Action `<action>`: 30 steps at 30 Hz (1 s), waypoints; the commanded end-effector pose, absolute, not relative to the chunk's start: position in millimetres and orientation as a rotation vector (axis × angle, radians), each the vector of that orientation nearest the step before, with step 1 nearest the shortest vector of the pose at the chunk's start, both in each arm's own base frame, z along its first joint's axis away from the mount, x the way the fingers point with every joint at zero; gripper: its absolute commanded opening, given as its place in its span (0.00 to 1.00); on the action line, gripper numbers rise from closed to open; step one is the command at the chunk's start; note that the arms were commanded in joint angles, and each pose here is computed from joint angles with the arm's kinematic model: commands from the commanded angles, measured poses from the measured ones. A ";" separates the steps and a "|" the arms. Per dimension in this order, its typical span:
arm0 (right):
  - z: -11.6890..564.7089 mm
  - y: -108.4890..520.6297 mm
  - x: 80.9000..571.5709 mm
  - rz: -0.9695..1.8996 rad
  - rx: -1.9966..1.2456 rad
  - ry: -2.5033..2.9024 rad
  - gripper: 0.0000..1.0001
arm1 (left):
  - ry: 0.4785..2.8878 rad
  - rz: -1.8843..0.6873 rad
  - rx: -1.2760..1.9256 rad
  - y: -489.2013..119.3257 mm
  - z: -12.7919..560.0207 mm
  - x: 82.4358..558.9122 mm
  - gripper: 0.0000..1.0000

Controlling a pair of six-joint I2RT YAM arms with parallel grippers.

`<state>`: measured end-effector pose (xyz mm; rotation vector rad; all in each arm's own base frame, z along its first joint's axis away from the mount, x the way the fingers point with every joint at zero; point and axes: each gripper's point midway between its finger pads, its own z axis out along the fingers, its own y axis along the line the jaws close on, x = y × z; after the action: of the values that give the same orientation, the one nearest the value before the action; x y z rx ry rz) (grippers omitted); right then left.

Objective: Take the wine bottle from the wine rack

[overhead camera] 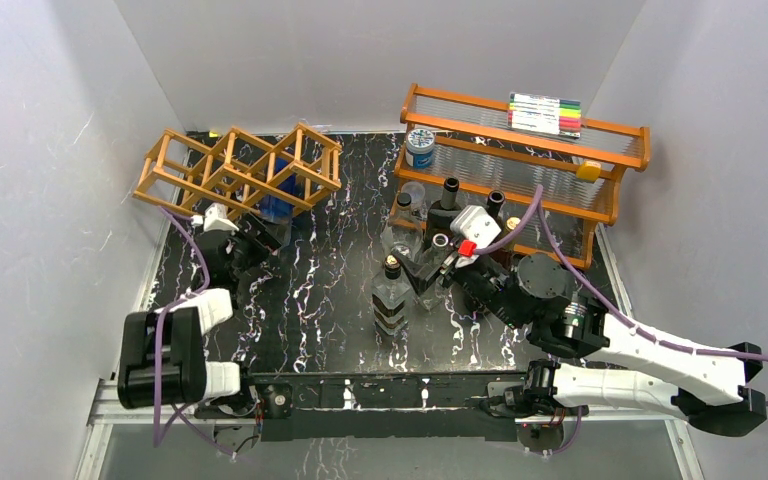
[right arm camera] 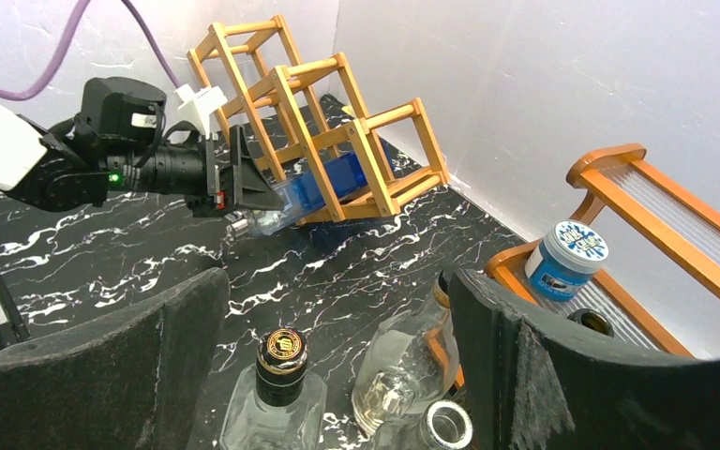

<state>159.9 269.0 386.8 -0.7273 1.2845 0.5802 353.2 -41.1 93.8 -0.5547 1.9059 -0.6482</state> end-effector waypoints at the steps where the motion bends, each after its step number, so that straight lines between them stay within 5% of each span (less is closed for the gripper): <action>1: 399.5 267.6 160.2 0.610 -0.678 1.258 0.98 | 1.721 -0.717 -0.512 -40.8 123.5 375.7 0.94; 10: 397.9 271.4 161.1 0.599 -0.696 1.261 0.98 | 1.631 -0.775 -0.487 -41.0 116.1 394.8 0.73; 19: 396.7 269.3 161.1 0.597 -0.693 1.269 0.98 | 1.579 -0.789 -0.443 -42.4 108.3 394.4 0.73; 25: 395.5 273.9 161.2 0.599 -0.705 1.269 0.98 | 1.622 -0.815 -0.473 -46.9 92.9 379.7 0.44; 30: 393.2 276.5 161.1 0.598 -0.714 1.262 0.98 | 1.616 -0.827 -0.471 -50.4 98.9 362.1 0.38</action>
<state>161.2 276.8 378.3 -0.7524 1.3004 0.5716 375.7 -44.1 75.9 -0.5549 1.6892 -0.8034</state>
